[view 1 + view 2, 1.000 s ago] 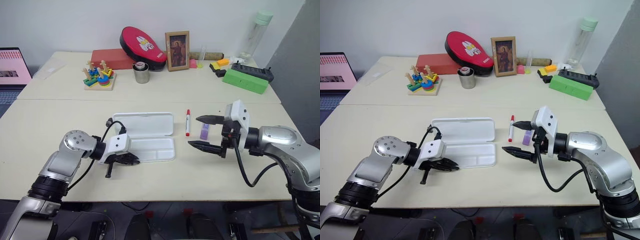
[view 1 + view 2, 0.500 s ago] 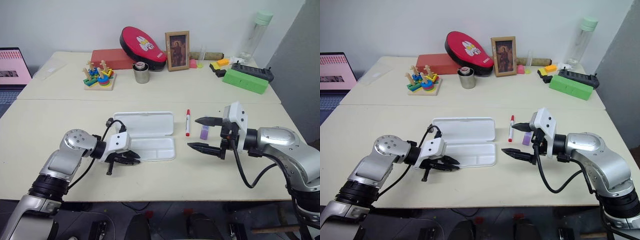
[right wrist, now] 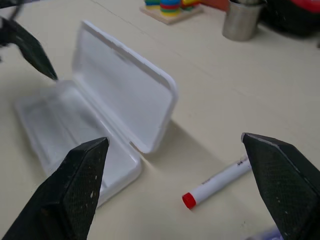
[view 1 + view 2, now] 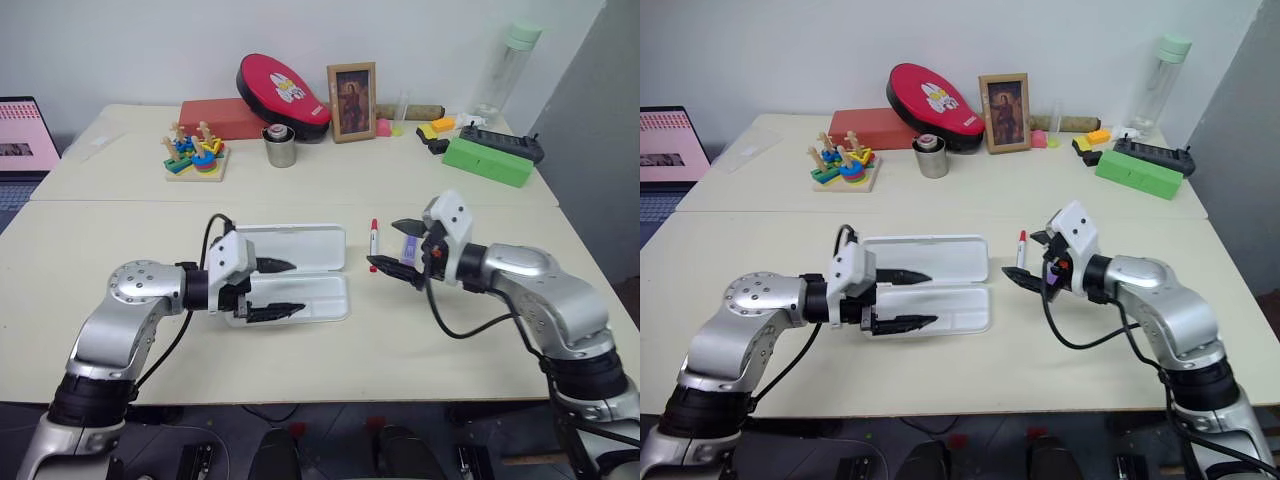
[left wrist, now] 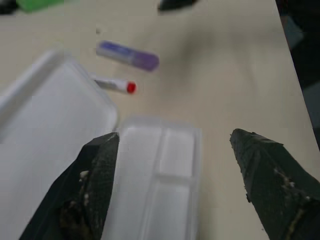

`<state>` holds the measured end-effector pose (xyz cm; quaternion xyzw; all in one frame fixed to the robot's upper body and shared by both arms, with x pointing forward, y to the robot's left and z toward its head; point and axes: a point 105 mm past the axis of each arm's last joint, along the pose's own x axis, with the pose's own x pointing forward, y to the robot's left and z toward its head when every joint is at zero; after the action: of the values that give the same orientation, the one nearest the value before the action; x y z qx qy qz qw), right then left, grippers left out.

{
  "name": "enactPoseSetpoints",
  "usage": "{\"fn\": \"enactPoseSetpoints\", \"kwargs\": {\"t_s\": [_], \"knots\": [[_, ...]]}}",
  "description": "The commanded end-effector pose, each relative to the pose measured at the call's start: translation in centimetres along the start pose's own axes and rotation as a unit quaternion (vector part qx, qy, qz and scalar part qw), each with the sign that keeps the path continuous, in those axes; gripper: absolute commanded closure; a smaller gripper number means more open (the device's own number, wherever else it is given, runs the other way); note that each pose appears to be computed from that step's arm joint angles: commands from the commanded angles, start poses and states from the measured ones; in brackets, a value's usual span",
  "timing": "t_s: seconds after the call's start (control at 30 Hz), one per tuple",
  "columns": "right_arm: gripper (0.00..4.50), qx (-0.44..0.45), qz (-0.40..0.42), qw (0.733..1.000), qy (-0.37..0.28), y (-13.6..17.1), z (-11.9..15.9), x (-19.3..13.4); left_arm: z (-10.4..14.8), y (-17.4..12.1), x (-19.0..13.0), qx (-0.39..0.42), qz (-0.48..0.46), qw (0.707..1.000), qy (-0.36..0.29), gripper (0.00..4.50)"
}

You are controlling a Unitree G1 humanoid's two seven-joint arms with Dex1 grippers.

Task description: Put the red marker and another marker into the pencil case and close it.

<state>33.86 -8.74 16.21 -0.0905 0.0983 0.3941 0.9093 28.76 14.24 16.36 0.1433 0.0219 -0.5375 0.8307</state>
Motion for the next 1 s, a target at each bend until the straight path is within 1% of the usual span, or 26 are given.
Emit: {"fn": "enactPoseSetpoints", "kwargs": {"t_s": [0.03, 0.13, 0.23, 0.33, 0.43, 0.6, 0.7, 0.73, 0.83, 1.0], "knots": [[0.00, 0.015, -0.055, 0.998, 0.018, -1.0, -0.2, 1.1, 2.2, 0.6, 0.3, 0.000, 0.065, 0.996, -0.058, 0.06], [0.00, 0.026, -0.085, 0.996, 0.031, -1.2, -0.8, 2.6, 2.9, 0.9, 1.0, 0.004, 0.102, 0.991, -0.081, 0.06], [0.00, 0.045, -0.112, 0.992, 0.043, -1.5, -1.5, 4.1, 3.5, 0.5, 2.1, 0.000, 0.106, 0.990, -0.096, 0.06], [0.00, 0.051, -0.129, 0.989, 0.055, -1.7, -2.3, 5.2, 3.6, 0.3, 3.0, -0.001, 0.106, 0.990, -0.098, 0.06], [0.00, 0.057, -0.144, 0.984, 0.083, -1.8, -3.7, 6.3, 3.5, -0.3, 4.0, -0.002, 0.092, 0.991, -0.096, 0.06], [0.00, 0.053, -0.169, 0.977, 0.119, -2.3, -5.8, 6.7, 3.1, -0.7, 4.4, 0.002, 0.087, 0.993, -0.084, 0.06], [0.54, 0.051, -0.173, 0.976, 0.125, -2.3, -6.3, 6.7, 2.9, -0.9, 4.7, 0.005, 0.083, 0.993, -0.078, 0.00], [0.84, 0.051, -0.173, 0.976, 0.125, -2.2, -6.3, 6.7, 2.9, -1.0, 4.7, 0.006, 0.082, 0.994, -0.076, 0.00], [1.54, 0.053, -0.175, 0.975, 0.124, -2.2, -6.3, 6.6, 2.8, -0.9, 4.8, 0.009, 0.083, 0.994, -0.074, 0.00], [3.03, 0.053, -0.183, 0.974, 0.121, -2.5, -6.2, 6.5, 2.7, -0.7, 4.8, 0.015, 0.089, 0.993, -0.071, 0.00]]}}
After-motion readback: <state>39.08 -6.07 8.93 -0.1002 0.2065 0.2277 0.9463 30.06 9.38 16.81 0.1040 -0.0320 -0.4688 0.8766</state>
